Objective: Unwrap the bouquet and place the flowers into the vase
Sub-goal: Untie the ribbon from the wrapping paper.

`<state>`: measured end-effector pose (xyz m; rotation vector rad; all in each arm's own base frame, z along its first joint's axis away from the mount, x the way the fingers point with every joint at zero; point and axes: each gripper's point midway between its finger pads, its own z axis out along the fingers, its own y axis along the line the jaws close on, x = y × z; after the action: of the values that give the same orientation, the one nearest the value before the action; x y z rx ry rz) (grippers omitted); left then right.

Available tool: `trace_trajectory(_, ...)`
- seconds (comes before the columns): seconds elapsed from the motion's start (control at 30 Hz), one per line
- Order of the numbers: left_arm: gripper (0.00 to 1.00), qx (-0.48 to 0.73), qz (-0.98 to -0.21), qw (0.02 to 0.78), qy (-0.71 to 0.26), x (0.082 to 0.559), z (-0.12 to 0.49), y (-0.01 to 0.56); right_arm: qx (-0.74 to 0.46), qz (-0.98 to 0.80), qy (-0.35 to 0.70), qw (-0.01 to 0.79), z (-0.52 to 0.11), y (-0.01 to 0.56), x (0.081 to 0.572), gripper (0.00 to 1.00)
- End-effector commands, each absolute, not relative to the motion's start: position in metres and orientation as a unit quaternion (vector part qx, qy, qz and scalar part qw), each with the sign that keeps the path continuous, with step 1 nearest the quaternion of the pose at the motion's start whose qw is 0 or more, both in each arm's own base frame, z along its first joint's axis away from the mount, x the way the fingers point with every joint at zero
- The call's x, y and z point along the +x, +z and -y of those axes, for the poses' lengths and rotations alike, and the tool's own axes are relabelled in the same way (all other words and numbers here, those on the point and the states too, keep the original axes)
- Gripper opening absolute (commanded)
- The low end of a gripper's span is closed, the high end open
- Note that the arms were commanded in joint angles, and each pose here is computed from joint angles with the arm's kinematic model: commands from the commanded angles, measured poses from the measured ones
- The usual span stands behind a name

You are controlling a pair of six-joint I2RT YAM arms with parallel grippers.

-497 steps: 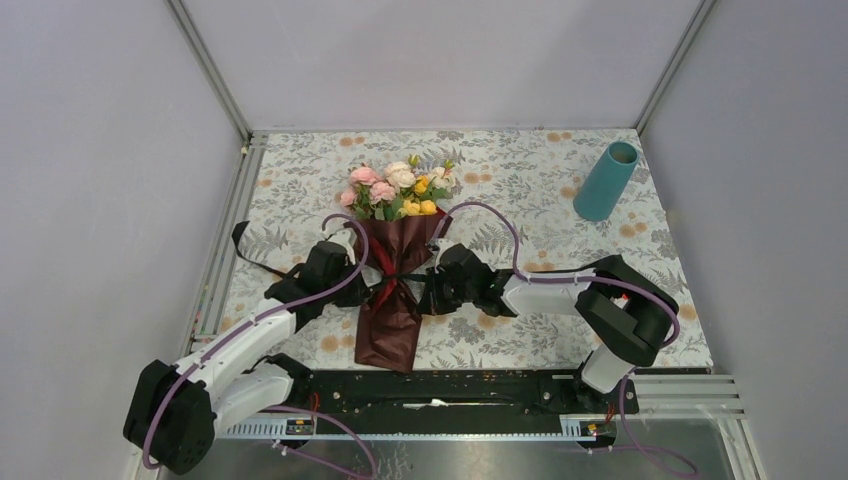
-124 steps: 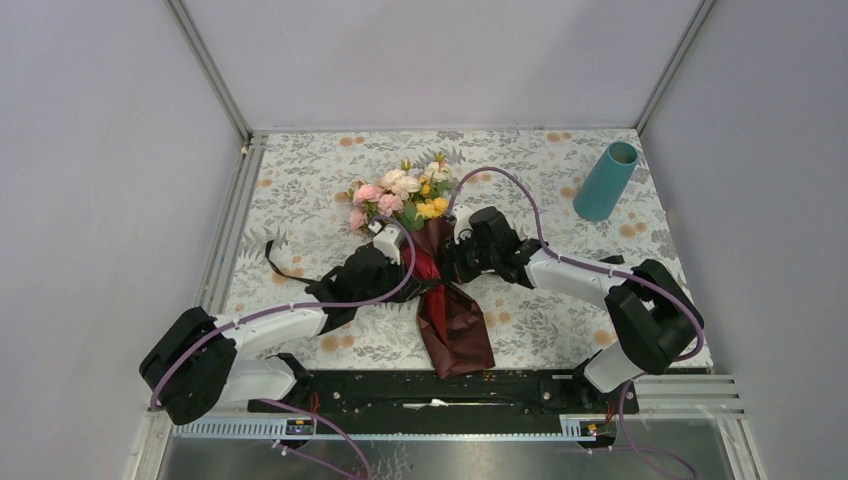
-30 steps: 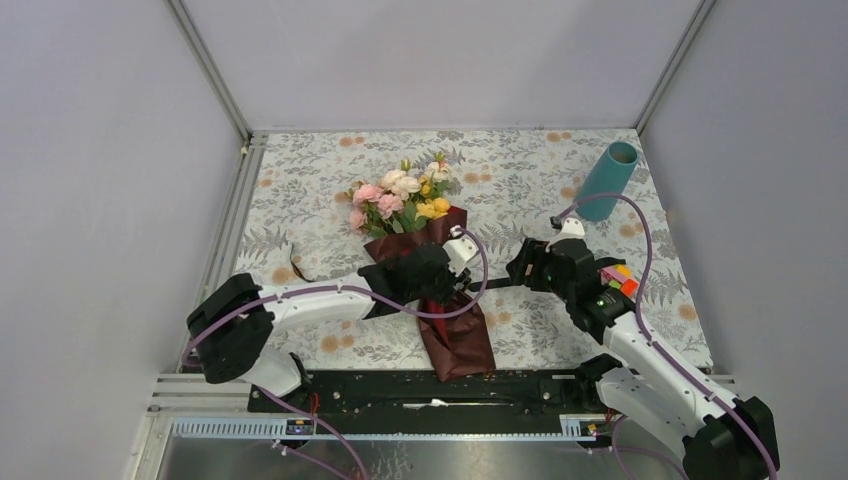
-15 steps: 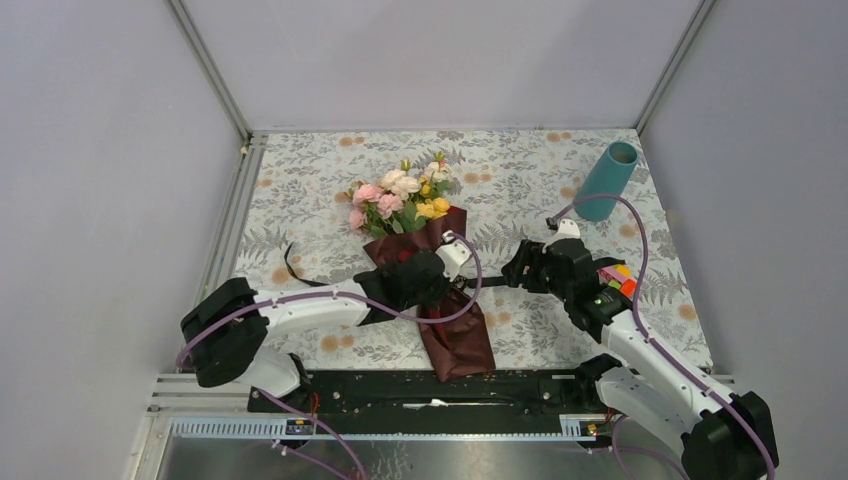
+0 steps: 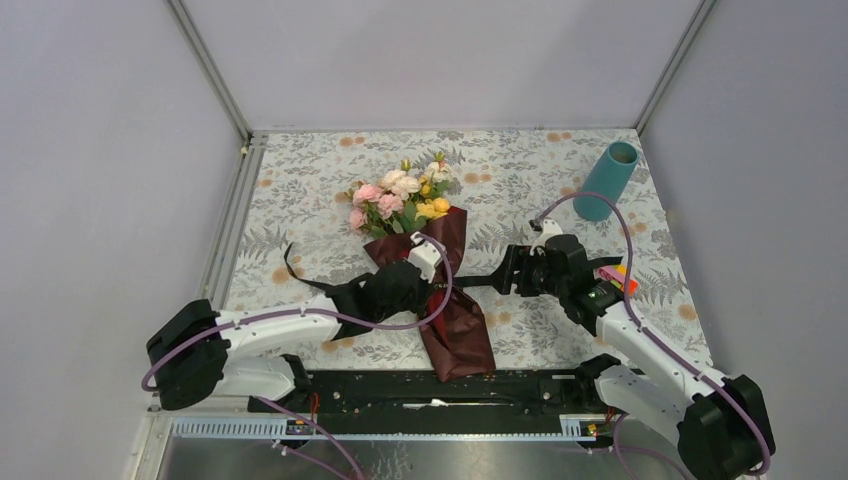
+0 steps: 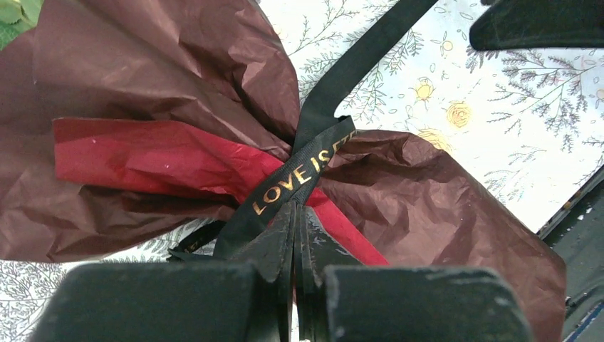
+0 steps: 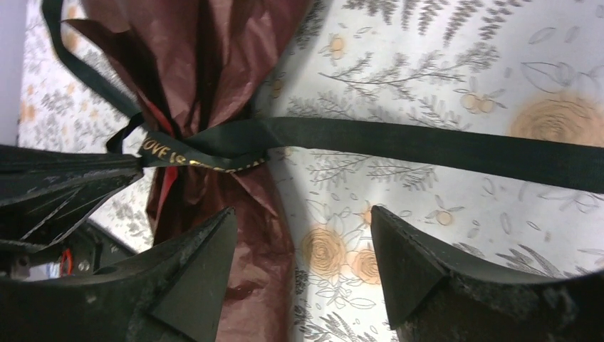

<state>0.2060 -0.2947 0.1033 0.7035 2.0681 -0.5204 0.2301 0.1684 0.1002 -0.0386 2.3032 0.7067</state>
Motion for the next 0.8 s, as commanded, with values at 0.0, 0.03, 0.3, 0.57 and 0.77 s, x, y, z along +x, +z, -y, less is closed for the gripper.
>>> trace_trajectory(0.0, 0.0, 0.232, -0.818, 0.467, -0.243, 0.209, 0.296, 0.126, -0.078, -0.857, 0.353, 0.366, -0.199, 0.134, 0.23, 0.78)
trace_trajectory(0.03, 0.0, 0.228, -0.817, 0.469, -0.245, 0.209, 0.294, 0.126, -0.086, -0.854, 0.362, 0.363, -0.202, 0.137, 0.229, 0.79)
trace_trajectory(0.3, 0.0, 0.194, -0.822, 0.473, -0.252, 0.208, 0.281, 0.13, -0.11, -0.847, 0.386, 0.349, -0.212, 0.141, 0.224, 0.81)
trace_trajectory(0.57, 0.0, 0.149, -0.821, 0.469, -0.289, 0.205, 0.269, 0.13, -0.12, -0.845, 0.391, 0.344, -0.222, 0.14, 0.23, 0.78)
trace_trajectory(0.77, 0.0, 0.121, -0.826, 0.462, -0.3, 0.208, 0.258, 0.127, -0.153, -0.847, 0.375, 0.344, -0.239, 0.134, 0.235, 0.75)
